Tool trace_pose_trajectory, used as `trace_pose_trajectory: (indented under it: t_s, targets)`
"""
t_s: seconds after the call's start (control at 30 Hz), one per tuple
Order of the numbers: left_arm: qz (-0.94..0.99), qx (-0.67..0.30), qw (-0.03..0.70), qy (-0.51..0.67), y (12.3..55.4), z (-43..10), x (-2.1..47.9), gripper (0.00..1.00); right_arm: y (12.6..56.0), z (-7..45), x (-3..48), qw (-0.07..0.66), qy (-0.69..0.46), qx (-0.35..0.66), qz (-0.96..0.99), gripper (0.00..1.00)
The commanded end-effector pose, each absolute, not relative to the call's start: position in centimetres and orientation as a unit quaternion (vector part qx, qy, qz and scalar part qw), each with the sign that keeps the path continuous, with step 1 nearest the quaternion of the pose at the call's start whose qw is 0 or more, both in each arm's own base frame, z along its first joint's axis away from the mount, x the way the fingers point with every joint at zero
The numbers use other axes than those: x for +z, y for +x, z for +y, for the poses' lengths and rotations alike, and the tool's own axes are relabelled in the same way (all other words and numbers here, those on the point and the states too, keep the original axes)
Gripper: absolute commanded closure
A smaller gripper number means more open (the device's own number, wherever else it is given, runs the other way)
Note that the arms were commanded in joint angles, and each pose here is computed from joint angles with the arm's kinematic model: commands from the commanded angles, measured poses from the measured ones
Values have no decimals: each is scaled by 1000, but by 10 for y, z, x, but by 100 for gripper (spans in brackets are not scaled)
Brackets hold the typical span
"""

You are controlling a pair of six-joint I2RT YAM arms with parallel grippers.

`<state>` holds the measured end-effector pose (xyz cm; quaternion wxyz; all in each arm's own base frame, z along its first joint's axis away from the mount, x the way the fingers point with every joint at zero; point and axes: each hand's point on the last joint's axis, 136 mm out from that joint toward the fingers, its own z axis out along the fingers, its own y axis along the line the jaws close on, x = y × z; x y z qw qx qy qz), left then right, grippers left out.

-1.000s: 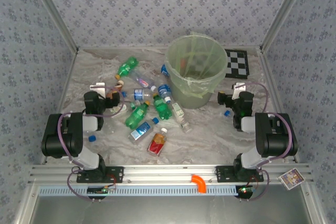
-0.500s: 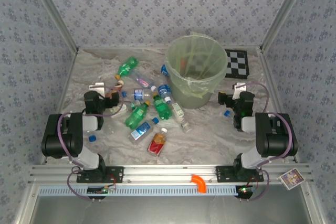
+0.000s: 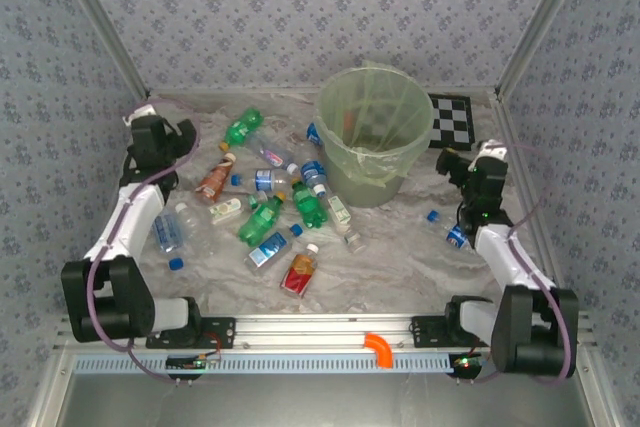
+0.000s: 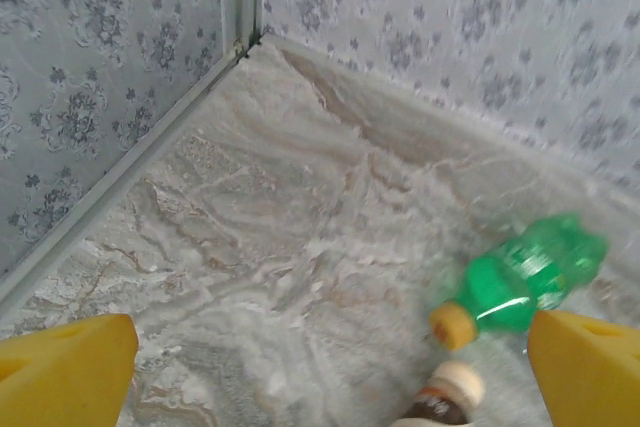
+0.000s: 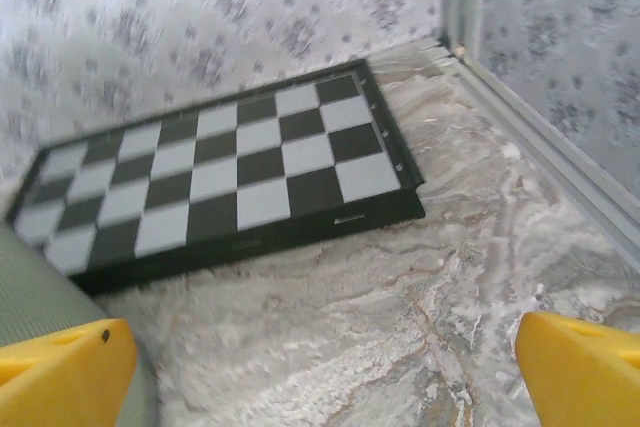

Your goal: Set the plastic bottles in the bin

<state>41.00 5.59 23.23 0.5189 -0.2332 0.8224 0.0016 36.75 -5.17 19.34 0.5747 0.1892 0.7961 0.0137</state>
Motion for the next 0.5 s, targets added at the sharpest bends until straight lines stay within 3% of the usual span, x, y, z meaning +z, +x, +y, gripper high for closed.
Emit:
trace_pose_trajectory:
  t_s: [0.0,0.13,0.47]
  targets:
    - [846,-50,441,-296,374,44,206,0,335,-65,182,494,326,41,805,0]
    - [844,-149,437,-274,367,3,216,0,321,-56,186,458,341,115,813,0]
    - [862,-201,435,-165,323,-83,228,0,268,-47,146,320,383,112,859,0]
